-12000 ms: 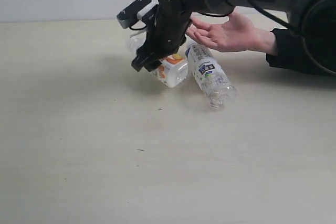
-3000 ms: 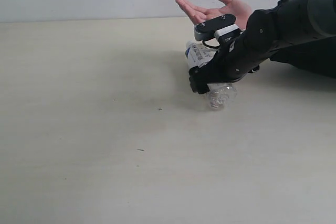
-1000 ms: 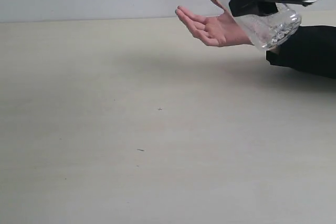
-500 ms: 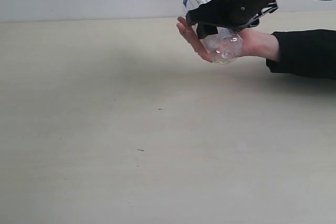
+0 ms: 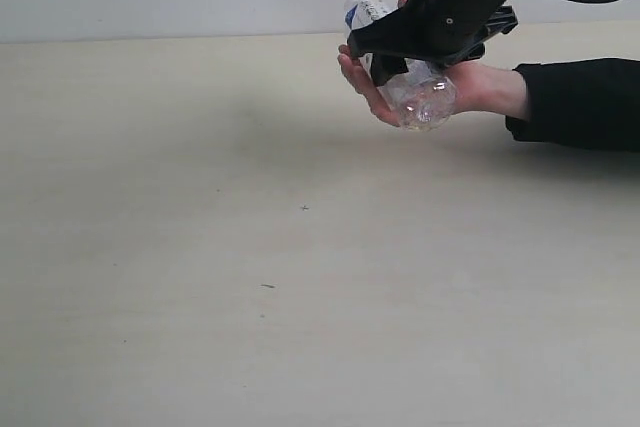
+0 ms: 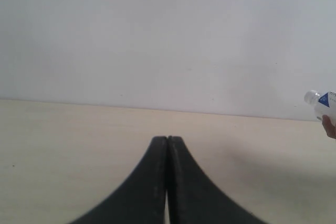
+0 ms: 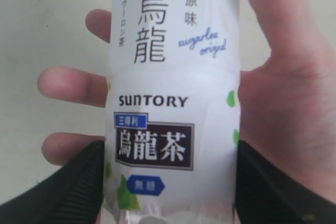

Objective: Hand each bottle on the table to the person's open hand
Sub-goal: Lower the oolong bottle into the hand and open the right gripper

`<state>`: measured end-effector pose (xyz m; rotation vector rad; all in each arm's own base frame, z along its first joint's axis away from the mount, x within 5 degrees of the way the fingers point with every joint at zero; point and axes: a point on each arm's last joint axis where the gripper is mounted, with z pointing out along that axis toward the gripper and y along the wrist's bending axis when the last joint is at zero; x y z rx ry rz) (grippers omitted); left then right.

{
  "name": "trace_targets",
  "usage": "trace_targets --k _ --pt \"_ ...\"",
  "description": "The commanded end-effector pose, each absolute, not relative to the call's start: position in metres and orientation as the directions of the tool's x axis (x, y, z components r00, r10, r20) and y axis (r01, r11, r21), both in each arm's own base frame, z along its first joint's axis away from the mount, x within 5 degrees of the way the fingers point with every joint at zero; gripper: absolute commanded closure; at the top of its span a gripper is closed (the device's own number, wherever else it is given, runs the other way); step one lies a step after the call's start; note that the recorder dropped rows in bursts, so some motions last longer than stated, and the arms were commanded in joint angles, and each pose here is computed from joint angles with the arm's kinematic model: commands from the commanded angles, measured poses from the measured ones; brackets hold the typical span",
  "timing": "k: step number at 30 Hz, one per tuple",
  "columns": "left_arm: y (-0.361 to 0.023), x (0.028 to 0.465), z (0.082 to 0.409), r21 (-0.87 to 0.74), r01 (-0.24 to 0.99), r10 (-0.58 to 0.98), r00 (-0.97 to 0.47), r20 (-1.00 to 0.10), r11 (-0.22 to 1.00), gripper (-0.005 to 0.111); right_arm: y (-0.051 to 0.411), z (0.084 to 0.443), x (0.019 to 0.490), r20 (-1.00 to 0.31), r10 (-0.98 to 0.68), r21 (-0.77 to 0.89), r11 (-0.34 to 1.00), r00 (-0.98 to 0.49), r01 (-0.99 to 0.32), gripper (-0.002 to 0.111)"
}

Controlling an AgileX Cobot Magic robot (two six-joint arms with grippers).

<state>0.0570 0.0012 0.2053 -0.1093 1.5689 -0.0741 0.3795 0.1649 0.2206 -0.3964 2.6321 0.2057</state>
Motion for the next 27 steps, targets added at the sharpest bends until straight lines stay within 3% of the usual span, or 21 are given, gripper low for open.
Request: trace_targets --k 1,5,9,15,27 --pt "0.001 0.056 0.206 -0.114 -0.018 -0.114 0.006 -0.994 0.993 0.107 0.163 0.223 0.382 -0.481 -0.239 0.071 0.948 -0.843 -0.309 0.046" --pt "0.001 0.056 0.206 -0.114 -0.018 -0.114 0.006 -0.994 0.993 0.107 0.166 0.224 0.381 -0.485 -0.245 0.069 0.946 -0.839 -0.316 0.018" --pt "0.001 0.056 0.206 -0.114 -0.018 -0.114 0.006 -0.994 0.993 0.107 0.165 0.224 0.381 -0.488 -0.253 0.060 0.945 -0.835 -0.321 0.004" --pt "0.001 0.056 0.206 -0.114 -0.018 -0.114 0.006 -0.994 0.993 0.107 0.164 0.245 0.377 -0.522 -0.245 0.063 0.944 -0.817 -0.324 0.004" --pt "0.001 0.056 0.206 -0.114 -0.018 -0.114 0.006 -0.994 0.993 0.107 0.133 0.342 0.329 -0.663 -0.196 0.021 0.960 -0.723 -0.280 0.005"
